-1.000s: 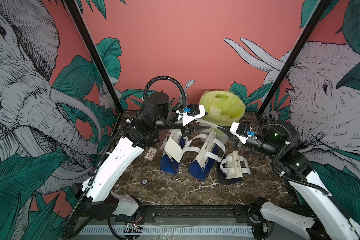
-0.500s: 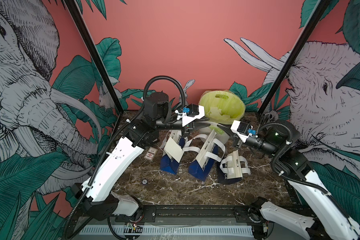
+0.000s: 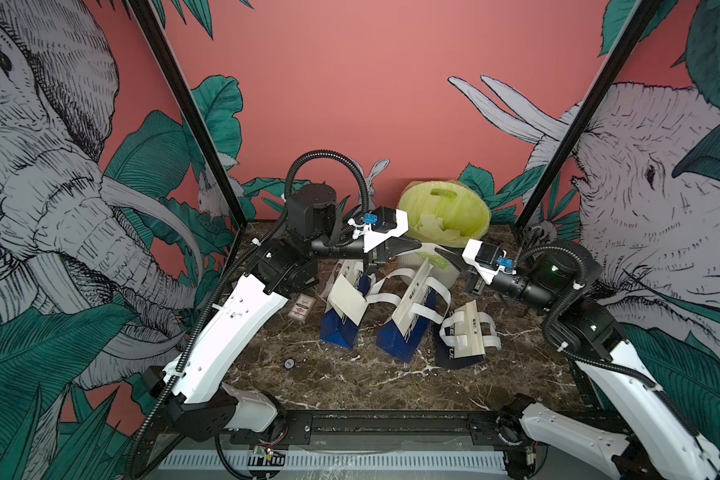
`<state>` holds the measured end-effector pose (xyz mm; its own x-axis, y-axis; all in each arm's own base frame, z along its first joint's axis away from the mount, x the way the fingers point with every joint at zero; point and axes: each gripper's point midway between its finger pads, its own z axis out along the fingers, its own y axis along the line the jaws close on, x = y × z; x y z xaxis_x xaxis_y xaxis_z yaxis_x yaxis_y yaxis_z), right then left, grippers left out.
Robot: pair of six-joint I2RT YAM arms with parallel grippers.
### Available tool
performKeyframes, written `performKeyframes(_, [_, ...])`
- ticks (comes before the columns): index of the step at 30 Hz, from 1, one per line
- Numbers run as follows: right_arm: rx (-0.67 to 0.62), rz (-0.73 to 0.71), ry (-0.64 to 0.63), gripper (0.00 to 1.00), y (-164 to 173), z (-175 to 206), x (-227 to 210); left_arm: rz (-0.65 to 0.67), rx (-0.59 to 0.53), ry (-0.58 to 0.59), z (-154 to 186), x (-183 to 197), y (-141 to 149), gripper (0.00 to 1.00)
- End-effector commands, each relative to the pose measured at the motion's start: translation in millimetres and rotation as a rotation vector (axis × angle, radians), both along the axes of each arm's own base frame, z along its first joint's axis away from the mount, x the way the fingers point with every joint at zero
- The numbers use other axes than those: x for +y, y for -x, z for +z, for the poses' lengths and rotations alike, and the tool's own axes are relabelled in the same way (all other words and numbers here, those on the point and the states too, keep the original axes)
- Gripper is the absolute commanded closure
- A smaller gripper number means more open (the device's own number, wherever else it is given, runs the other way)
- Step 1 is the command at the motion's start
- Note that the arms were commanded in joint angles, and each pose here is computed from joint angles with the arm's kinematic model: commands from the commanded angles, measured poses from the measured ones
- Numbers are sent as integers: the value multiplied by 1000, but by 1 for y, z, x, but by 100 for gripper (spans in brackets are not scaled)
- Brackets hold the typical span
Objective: Shred takeout receipts and throw away
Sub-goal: Shred the takeout receipt.
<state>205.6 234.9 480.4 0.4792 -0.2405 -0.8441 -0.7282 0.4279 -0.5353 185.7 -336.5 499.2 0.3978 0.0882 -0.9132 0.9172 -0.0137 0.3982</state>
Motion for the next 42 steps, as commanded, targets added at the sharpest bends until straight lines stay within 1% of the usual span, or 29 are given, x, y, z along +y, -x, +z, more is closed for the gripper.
performKeyframes(1, [-58, -38, -26, 60, -2, 15, -6, -3, -65, -7, 4, 8, 9, 100])
performKeyframes(2, [-70, -41, -21, 59, -2, 16, -7, 8, -72, -34, -2, 7, 7, 100])
performKeyframes(5, [-83, -23, 4, 63, 2, 19, -6, 43, -129, -140, -22, 2, 4, 100])
performKeyframes(8, [-72, 21, 43, 63, 5, 14, 0, 51, -167, -191, -30, -2, 5, 100])
performKeyframes(11, [-63, 49, 65, 64, 7, 11, 4, 51, -176, -187, -29, -2, 5, 100])
performKeyframes(14, [-60, 54, 71, 71, 5, 9, 6, 52, -182, -179, -27, -2, 6, 100])
performKeyframes(15, [-60, 55, 73, 72, 5, 8, 6, 52, -184, -176, -26, -2, 7, 100])
performKeyframes(17, [-60, 62, 77, 72, 6, 7, 7, 55, -187, -176, -26, -2, 6, 100])
performKeyframes(20, [-55, 93, 92, 67, 12, 3, 8, 59, -191, -179, -28, -2, 5, 100])
performKeyframes(21, [-52, 100, 91, 66, 13, 3, 9, 58, -191, -179, -28, -2, 5, 100])
performKeyframes(29, [-28, 121, 114, 68, 12, -6, 13, 59, -196, -165, -23, -1, 7, 100])
performKeyframes(32, [-23, 137, 109, 73, 13, -5, 15, 59, -195, -165, -23, -1, 7, 100])
performKeyframes(38, [-23, 147, 101, 91, 13, -3, 17, 58, -195, -167, -24, -2, 7, 100])
performKeyframes(39, [-26, 146, 100, 93, 13, -3, 16, 59, -196, -168, -25, -2, 7, 100])
performKeyframes(42, [-22, 136, 108, 93, 11, -5, 16, 55, -197, -162, -24, -2, 7, 100])
